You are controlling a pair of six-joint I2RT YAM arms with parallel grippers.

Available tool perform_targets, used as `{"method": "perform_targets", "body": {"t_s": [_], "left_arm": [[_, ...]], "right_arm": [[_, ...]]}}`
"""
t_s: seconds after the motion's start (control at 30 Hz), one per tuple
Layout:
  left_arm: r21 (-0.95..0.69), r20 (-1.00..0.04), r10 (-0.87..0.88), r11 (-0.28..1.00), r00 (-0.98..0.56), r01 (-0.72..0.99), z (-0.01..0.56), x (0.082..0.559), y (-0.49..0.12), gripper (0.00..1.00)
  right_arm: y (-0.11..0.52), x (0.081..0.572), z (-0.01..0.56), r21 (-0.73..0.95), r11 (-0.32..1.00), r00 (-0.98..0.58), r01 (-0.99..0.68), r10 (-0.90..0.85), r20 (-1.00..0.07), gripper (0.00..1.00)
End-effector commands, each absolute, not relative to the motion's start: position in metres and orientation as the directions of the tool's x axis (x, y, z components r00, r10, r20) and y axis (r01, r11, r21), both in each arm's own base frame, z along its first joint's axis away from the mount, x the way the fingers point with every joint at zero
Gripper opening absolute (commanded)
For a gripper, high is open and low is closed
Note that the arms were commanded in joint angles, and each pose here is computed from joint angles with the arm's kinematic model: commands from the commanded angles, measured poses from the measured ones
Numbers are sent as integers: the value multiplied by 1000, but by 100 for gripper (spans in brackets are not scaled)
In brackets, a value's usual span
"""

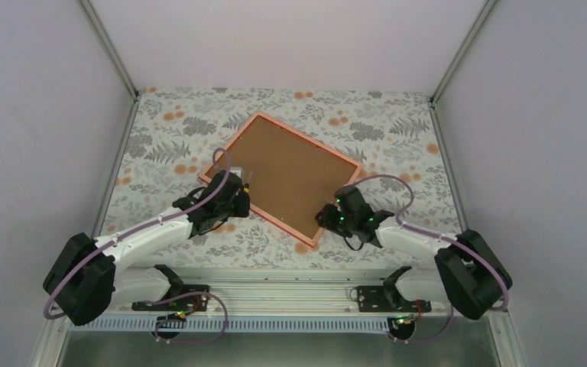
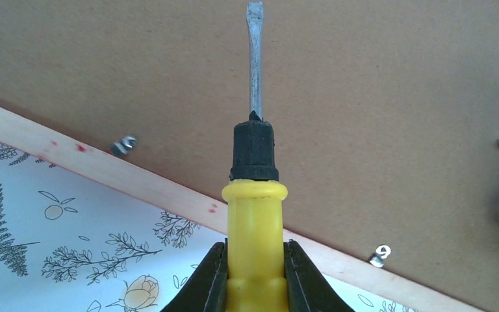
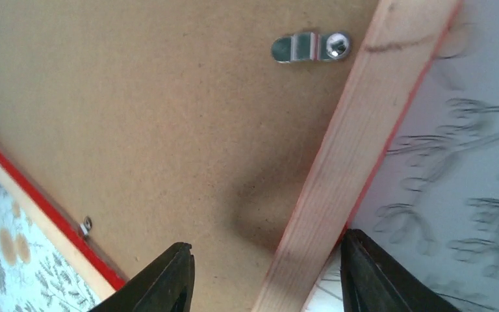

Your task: Take the photo out of the frame

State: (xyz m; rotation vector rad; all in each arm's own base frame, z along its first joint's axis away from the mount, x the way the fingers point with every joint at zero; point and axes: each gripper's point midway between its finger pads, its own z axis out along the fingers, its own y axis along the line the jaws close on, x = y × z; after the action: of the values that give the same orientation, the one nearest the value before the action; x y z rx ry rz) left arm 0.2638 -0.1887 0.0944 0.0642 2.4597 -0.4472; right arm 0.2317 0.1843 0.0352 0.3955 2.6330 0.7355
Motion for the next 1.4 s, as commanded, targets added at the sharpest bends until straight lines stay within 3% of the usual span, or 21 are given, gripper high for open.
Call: {"method": "perform_targets", "body": {"t_s": [0.0, 0.27, 0.5, 0.97, 1.37], "left_arm": [[-323, -612, -89, 935, -786, 146, 100, 267, -189, 2], [-303, -626, -97, 945, -774, 127, 106, 268, -180, 2], [-302, -634, -114, 947, -765, 109, 111, 268, -170, 2], [-287, -658, -59, 941, -751, 178, 114, 276, -168, 2], [-305, -683, 21, 900, -730, 311, 115, 278, -190, 2]], "right_arm": [[228, 214, 32, 580, 812, -942, 59, 238, -238, 50], [282, 197, 40, 554, 819, -963, -147, 9, -269, 52], [282, 222, 58, 419, 854, -912, -308, -138, -387, 60], [228, 355, 122, 197, 843, -705, -500, -265, -658, 63], [209, 457, 60, 183, 837, -719, -516, -307, -623, 52]]}}
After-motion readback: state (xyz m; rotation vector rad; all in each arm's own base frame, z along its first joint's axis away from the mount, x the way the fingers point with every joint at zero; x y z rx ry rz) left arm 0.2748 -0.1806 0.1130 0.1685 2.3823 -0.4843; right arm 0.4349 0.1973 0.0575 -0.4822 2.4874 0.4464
